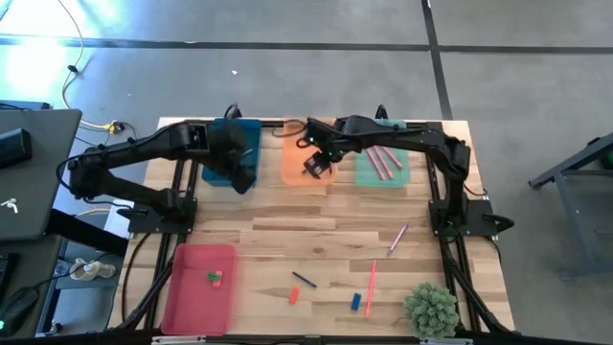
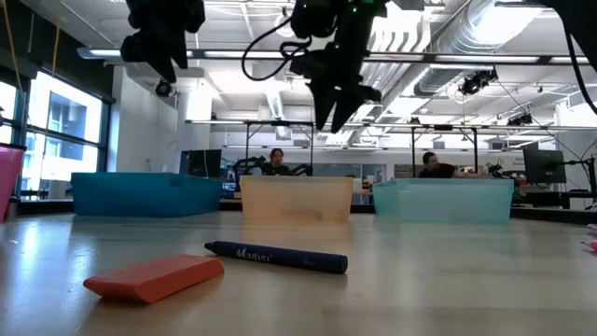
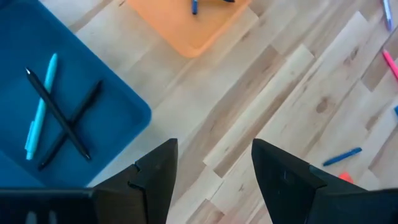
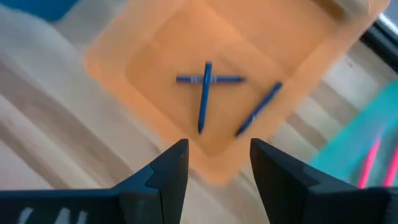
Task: Sort crayons/erasers/pens/pencils in bins
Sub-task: Put the orange eraser into the pink bin
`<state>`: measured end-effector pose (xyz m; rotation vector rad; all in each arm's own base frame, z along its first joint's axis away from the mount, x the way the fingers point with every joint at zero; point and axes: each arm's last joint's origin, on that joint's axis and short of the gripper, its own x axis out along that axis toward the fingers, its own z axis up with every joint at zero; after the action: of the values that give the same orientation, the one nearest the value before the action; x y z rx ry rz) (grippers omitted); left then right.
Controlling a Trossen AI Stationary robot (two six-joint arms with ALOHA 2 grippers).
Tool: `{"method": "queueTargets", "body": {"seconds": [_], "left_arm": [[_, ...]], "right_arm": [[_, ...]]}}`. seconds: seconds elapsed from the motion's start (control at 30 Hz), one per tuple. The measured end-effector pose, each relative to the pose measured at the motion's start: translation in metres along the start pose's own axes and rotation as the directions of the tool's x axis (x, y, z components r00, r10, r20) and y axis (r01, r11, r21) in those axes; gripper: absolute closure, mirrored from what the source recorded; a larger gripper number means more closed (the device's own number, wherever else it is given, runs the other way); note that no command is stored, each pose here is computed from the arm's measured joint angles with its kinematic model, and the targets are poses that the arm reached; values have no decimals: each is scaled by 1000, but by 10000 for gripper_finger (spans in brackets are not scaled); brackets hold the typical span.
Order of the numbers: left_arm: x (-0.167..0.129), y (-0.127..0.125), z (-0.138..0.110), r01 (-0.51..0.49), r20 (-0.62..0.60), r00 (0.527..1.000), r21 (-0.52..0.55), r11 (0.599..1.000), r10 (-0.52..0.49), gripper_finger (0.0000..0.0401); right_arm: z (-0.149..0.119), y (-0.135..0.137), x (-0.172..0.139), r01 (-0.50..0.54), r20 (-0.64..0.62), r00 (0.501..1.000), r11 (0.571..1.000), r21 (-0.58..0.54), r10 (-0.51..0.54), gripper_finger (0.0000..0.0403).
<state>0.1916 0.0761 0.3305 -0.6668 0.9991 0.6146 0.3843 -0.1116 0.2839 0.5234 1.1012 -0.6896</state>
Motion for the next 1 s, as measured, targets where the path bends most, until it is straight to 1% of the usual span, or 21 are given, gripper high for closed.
{"method": "queueTargets", "body": {"seconds": [0.1,0.17,0.3,0.53,0.8,0.87,1.0], "left_arm": [[0,-11,-7,-7,5,1000,17,1000,6,207],[0,-18,-11,6,-2,1000,32,999,-6,207],[-1,-31,-20,34,-18,999,48,998,-33,208],[5,-53,-31,71,-45,997,7,997,-71,208],[29,-90,-43,101,-89,990,-43,994,-105,208],[34,-98,-46,100,-102,989,-63,993,-106,208],[45,-117,-52,143,-98,984,-94,985,-152,208]], "right_arm": [[-12,9,-5,33,-28,999,999,-9,-34,238],[-20,14,-7,61,-48,997,998,-19,-62,238],[-36,28,-13,73,-90,993,994,-82,-80,238],[-58,45,-19,96,-129,984,974,-206,-124,238],[-69,47,-28,107,-138,977,931,-350,-164,238],[-69,44,-36,114,-125,977,922,-370,-171,238],[-68,31,-60,139,-64,982,910,-391,-177,238]]}}
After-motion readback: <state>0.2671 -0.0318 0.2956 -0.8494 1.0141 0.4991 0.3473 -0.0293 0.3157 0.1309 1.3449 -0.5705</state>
